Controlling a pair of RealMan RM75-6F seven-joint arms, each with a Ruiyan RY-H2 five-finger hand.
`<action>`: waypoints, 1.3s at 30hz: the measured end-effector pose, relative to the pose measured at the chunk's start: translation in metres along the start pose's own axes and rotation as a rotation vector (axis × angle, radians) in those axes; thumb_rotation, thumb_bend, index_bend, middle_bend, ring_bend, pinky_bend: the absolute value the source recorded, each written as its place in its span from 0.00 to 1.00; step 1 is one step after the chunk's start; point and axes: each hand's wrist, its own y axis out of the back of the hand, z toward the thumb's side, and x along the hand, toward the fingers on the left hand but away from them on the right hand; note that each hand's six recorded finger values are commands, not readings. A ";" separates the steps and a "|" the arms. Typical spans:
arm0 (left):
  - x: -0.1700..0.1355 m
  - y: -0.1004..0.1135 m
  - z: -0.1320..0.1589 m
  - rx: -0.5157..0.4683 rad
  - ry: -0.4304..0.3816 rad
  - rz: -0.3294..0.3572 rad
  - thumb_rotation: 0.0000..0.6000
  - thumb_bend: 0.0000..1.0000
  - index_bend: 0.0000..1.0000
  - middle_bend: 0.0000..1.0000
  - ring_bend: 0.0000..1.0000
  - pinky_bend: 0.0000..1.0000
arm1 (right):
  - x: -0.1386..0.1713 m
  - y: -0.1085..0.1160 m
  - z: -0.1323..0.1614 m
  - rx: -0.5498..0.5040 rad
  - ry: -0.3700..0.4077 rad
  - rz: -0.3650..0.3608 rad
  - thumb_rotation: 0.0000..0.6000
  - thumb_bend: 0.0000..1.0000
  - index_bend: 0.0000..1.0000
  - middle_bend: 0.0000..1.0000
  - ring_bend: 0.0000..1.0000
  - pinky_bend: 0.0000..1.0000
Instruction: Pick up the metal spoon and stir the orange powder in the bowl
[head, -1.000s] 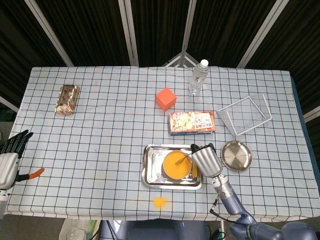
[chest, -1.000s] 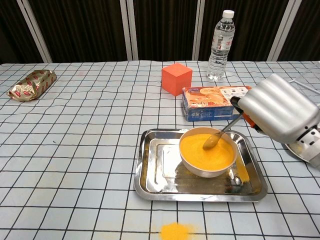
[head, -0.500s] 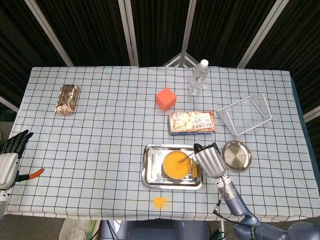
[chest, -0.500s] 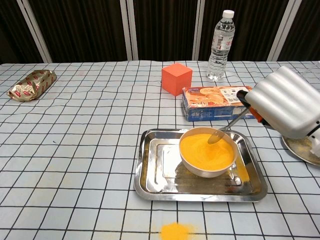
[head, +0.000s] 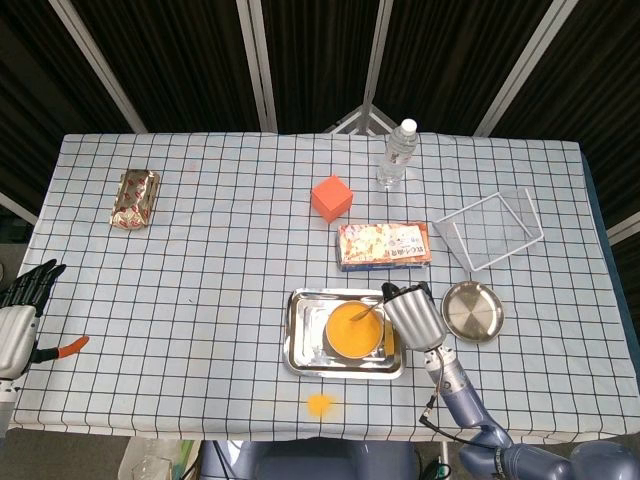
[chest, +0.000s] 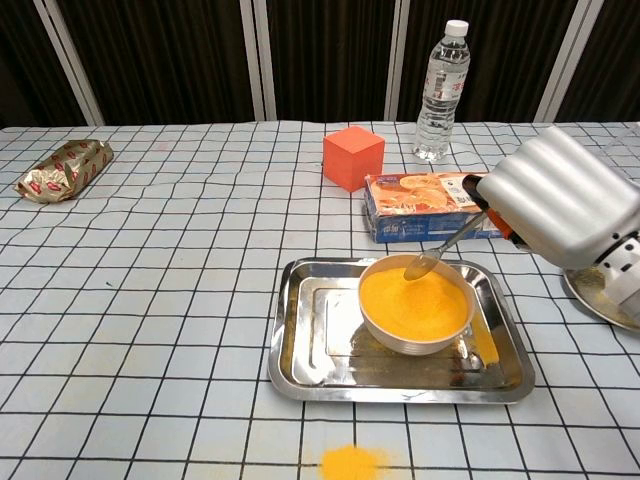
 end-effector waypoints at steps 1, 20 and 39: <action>0.000 0.000 0.000 -0.001 0.001 -0.001 1.00 0.00 0.00 0.00 0.00 0.00 | 0.000 0.000 0.001 -0.001 0.001 0.000 1.00 0.74 0.82 1.00 1.00 0.97; 0.000 0.000 0.000 -0.008 0.003 -0.005 1.00 0.00 0.00 0.00 0.00 0.00 | -0.010 -0.002 0.008 -0.002 -0.009 0.001 1.00 0.74 0.82 1.00 1.00 0.97; -0.001 -0.001 0.001 -0.004 -0.001 -0.006 1.00 0.00 0.00 0.00 0.00 0.00 | 0.011 -0.012 0.013 -0.029 0.007 0.026 1.00 0.74 0.82 1.00 1.00 0.97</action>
